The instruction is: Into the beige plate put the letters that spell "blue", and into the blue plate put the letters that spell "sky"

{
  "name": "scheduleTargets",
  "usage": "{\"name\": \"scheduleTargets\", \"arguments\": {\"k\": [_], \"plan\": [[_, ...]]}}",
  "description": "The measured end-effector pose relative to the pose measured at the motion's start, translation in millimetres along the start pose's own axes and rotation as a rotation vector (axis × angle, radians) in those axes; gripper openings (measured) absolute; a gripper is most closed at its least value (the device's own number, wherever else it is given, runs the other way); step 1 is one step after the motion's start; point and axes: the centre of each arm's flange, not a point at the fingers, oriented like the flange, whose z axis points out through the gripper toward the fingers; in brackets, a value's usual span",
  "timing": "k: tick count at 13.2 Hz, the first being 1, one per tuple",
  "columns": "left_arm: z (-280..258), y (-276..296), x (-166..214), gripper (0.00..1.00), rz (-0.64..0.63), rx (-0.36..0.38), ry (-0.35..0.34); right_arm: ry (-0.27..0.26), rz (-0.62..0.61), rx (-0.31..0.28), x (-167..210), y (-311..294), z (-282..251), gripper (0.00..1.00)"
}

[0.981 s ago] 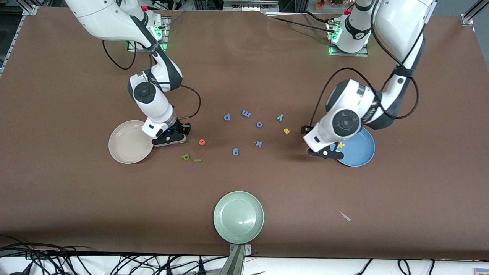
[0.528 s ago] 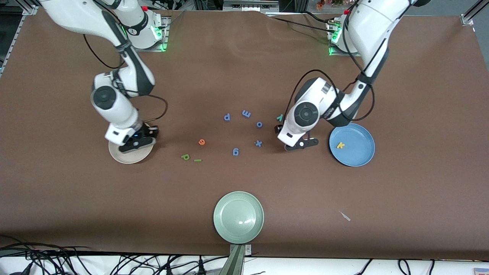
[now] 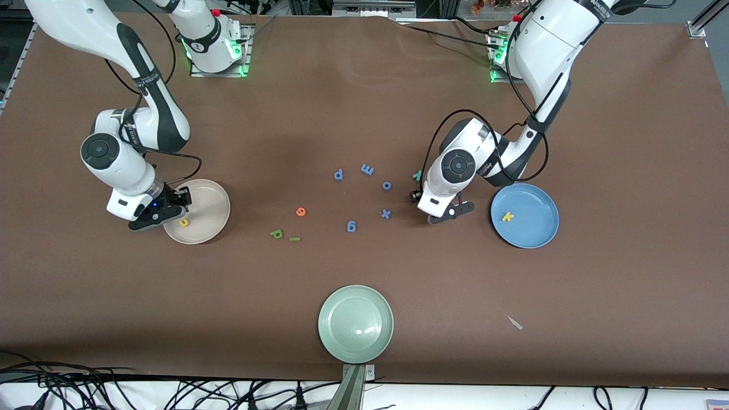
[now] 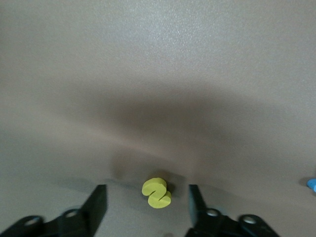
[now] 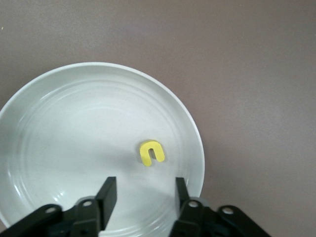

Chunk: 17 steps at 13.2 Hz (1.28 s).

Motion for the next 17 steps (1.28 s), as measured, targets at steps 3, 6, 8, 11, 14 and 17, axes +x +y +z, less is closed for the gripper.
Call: {"name": "scheduleTargets", "arguments": {"k": [3, 6, 8, 11, 14, 17], "plan": [[-1, 1, 0, 0.36, -0.001, -0.003, 0.002, 0.030, 0.068, 0.026, 21, -41, -10, 0.71], [3, 0, -2, 0.30, -0.001, -0.019, 0.011, 0.073, 0.161, 0.065, 65, -127, -37, 0.75], [4, -1, -2, 0.29, -0.001, -0.026, 0.016, 0.092, 0.230, 0.088, 92, -184, -45, 0.77], [1, 0, -2, 0.23, -0.001, -0.029, 0.020, 0.074, 0.288, 0.109, 110, -213, -22, 0.78], [-19, -1, 2, 0.23, 0.007, 0.003, 0.010, 0.076, 0.310, 0.128, 119, -218, 9, 0.78], [-63, -12, 22, 0.23, 0.090, 0.069, -0.022, 0.077, 0.310, 0.136, 122, -221, 25, 0.78]]}}
